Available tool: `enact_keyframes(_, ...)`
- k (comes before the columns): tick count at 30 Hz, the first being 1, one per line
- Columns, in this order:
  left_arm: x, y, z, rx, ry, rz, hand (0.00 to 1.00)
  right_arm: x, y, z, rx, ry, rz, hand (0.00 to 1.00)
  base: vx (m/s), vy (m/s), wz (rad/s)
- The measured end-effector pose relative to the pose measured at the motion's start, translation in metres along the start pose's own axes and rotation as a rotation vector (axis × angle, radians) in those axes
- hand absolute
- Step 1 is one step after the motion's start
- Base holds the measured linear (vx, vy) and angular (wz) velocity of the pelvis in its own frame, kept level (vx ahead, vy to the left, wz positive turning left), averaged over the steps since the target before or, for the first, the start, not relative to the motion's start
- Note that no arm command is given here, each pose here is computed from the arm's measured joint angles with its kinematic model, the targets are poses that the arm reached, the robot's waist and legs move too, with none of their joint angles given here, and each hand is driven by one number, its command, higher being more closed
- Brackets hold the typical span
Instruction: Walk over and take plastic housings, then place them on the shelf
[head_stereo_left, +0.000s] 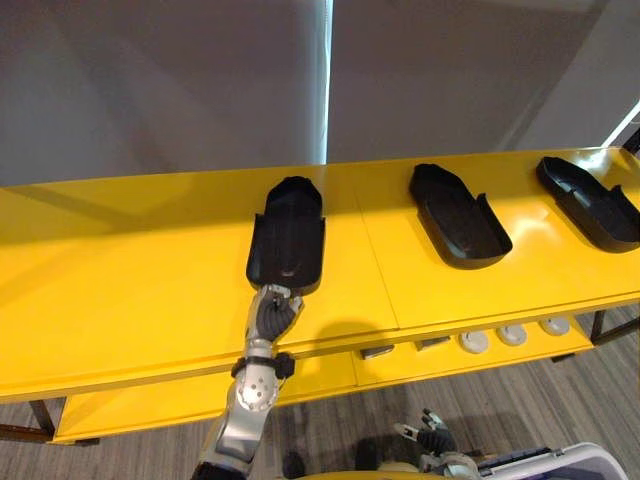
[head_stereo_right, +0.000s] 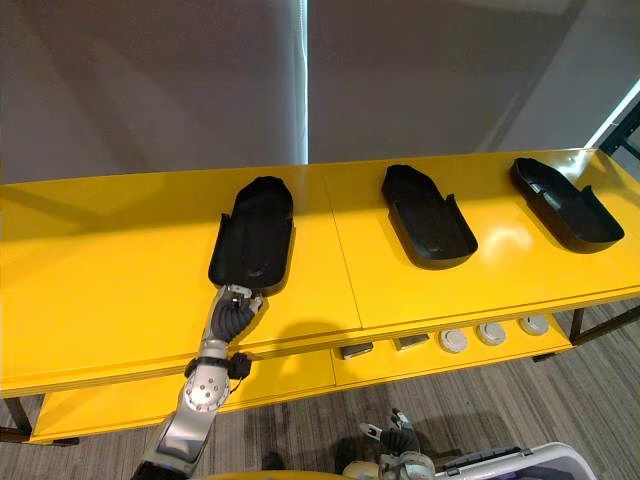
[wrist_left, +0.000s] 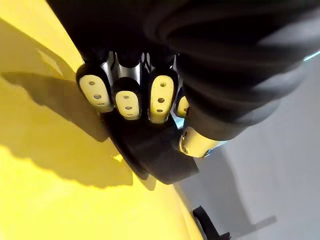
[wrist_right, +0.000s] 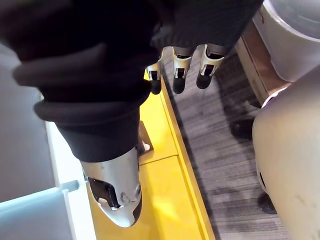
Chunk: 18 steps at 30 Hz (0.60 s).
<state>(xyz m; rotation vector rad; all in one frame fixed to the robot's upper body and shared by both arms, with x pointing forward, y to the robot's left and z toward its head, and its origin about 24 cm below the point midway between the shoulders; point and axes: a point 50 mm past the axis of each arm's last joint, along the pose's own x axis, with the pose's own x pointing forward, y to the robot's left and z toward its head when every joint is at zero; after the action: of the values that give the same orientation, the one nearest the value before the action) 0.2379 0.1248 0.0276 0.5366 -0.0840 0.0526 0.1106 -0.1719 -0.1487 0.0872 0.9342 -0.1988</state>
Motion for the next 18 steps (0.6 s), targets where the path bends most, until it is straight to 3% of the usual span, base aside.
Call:
enact_keyframes(9,0.02,-0.009,0.002,0.076,-0.016,-0.05,1.0,0.001,0.0,0.002,-0.012,-0.005,0.002,0.0,-0.03,0.007,-0.07)
enact_keyframes(18,0.019,-0.011,0.003,0.063,-0.018,-0.058,1.0,0.001,0.001,0.006,-0.017,-0.023,0.004,0.0,-0.01,0.004,-0.02)
